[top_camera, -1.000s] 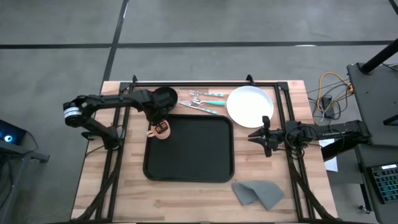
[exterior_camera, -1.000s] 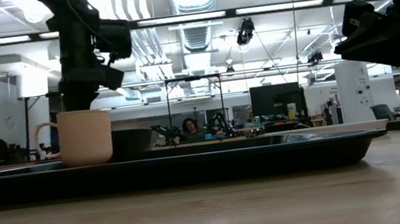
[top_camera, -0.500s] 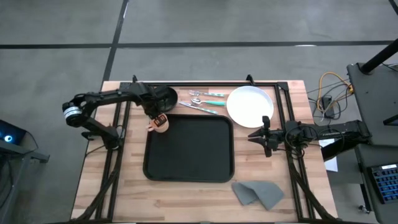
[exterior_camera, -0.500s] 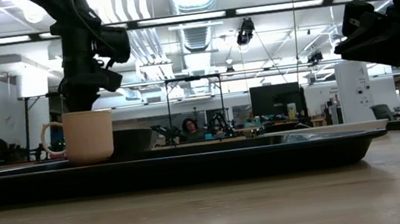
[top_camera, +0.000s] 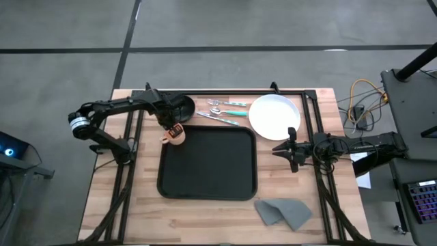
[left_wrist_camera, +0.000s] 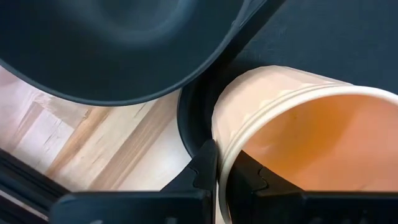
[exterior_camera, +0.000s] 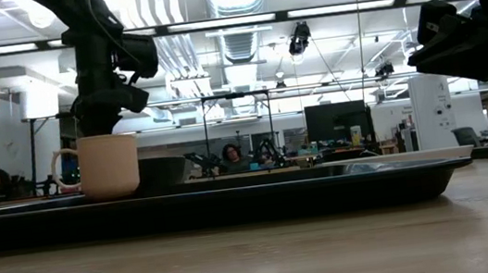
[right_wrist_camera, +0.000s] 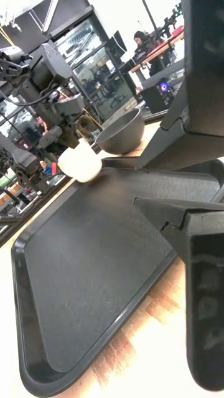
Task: Set up tray
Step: Put the orange mug on the black serving tray, then put the white plate to the bottom right of the orange mug on the black serving tray
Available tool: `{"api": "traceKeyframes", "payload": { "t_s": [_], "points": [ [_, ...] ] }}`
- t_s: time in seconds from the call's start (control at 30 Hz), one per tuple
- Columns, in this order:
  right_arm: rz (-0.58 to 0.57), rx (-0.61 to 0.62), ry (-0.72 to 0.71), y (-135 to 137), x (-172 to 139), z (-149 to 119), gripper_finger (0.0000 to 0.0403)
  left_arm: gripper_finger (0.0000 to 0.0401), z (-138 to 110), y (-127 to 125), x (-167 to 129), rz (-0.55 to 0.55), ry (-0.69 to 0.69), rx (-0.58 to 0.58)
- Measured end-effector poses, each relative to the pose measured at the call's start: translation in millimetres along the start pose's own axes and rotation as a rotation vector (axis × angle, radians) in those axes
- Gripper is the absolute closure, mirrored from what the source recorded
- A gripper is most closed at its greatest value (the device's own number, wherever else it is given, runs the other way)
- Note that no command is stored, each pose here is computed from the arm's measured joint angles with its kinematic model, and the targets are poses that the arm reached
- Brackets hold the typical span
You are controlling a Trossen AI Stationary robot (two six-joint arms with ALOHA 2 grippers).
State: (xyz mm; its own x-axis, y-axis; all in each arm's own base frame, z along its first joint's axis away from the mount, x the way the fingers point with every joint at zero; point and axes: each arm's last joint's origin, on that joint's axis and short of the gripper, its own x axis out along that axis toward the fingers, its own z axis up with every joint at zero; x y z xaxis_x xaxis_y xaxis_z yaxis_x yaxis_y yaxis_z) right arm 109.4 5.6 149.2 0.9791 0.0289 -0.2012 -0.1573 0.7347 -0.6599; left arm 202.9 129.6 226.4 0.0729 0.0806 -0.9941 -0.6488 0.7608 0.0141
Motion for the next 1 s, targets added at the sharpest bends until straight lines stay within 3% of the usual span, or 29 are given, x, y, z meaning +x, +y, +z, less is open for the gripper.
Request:
{"api": "traceKeyframes", "payload": {
  "t_s": [0.5, 1.0],
  "points": [
    [0.0, 0.0, 0.0, 0.0, 0.0, 0.0, 0.0335, 0.0388, -3.5, 0.2, 5.1, 0.0, 0.021, 0.001],
    [0.0, 0.0, 0.0, 0.0, 0.0, 0.0, 0.0335, 0.0273, -2.6, 2.7, 3.5, 0.006, 0.02, 0.005]
  ]
}}
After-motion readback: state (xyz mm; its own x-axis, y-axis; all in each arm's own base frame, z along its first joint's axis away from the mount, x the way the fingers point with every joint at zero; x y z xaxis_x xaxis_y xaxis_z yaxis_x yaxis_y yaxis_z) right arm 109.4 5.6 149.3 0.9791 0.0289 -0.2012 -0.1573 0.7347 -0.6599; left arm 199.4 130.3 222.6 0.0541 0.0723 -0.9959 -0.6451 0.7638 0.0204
